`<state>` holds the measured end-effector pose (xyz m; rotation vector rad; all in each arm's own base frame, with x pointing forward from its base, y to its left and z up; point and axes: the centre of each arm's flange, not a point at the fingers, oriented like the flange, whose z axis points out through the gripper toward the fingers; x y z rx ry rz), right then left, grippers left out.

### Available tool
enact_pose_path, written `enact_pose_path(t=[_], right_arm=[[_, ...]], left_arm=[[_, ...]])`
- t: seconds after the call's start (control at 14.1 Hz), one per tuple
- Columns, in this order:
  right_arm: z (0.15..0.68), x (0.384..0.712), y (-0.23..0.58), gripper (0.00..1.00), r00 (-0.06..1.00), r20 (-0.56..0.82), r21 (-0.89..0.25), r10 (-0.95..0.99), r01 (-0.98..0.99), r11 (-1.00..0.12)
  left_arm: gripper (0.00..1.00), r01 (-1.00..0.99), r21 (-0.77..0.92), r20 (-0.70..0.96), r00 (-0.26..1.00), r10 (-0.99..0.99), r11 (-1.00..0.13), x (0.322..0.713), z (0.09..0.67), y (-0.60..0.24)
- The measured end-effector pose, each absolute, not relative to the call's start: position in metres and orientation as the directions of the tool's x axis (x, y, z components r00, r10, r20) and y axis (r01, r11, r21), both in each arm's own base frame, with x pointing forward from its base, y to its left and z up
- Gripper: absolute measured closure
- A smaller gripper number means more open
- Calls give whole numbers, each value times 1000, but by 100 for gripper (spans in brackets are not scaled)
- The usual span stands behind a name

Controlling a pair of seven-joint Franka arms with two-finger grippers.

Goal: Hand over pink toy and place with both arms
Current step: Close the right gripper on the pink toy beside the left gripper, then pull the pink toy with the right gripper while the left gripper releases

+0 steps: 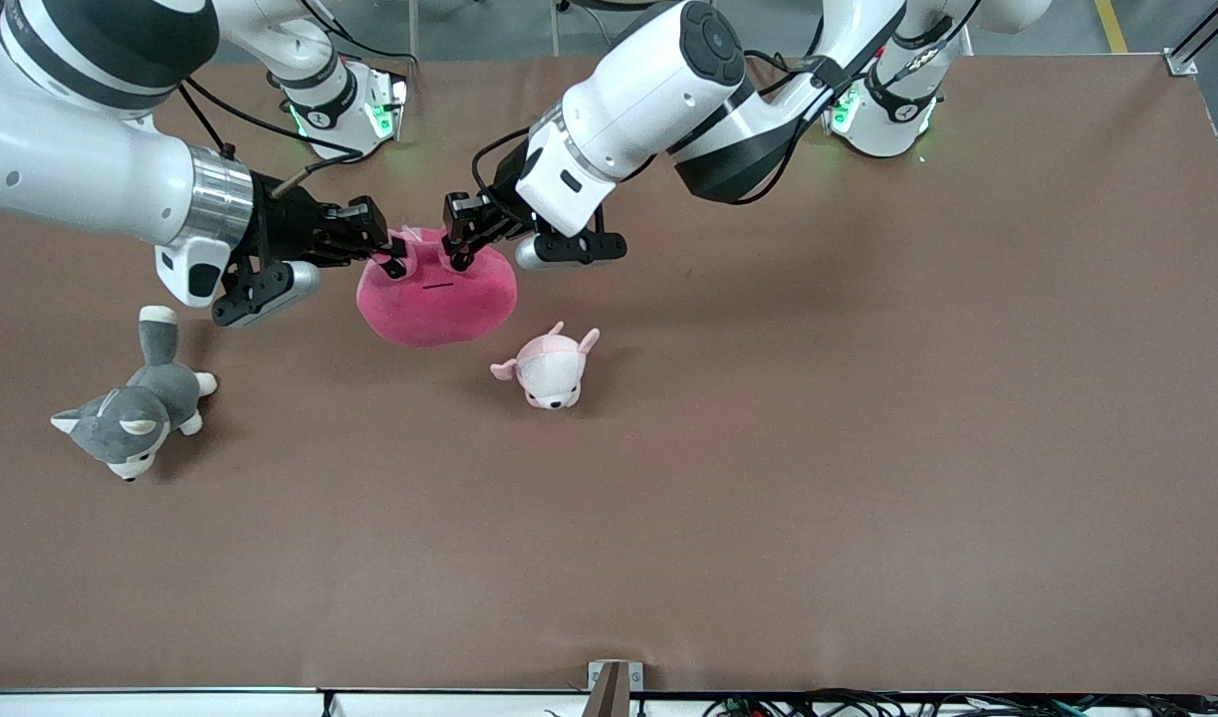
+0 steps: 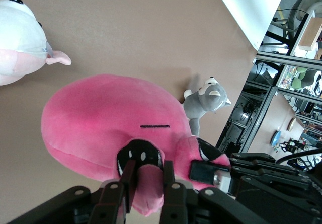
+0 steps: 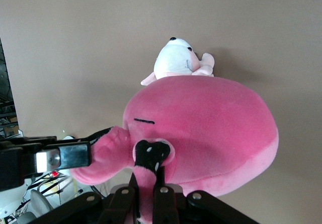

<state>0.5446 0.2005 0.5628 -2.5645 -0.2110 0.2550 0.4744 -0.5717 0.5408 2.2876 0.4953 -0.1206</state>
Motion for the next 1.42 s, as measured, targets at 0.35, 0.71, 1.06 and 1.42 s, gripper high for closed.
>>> enact_pose_path(t=[0.35, 0.71, 1.06, 1.42], right_arm=[[559, 551, 171, 89, 973, -164, -526, 165, 55, -849], [537, 573, 90, 89, 979, -162, -499, 124, 27, -866], [462, 600, 6, 89, 971, -216, -518, 101, -26, -855], [409, 611, -14, 89, 959, -267, -532, 92, -67, -844]], left_arm=[[30, 389, 685, -232, 918, 321, -616, 479, 543, -569], [0, 406, 687, -210, 905, 370, -603, 504, 545, -549], [0, 383, 630, -84, 899, 431, -676, 545, 534, -508], [0, 335, 356, 51, 925, 376, -872, 584, 542, -410]])
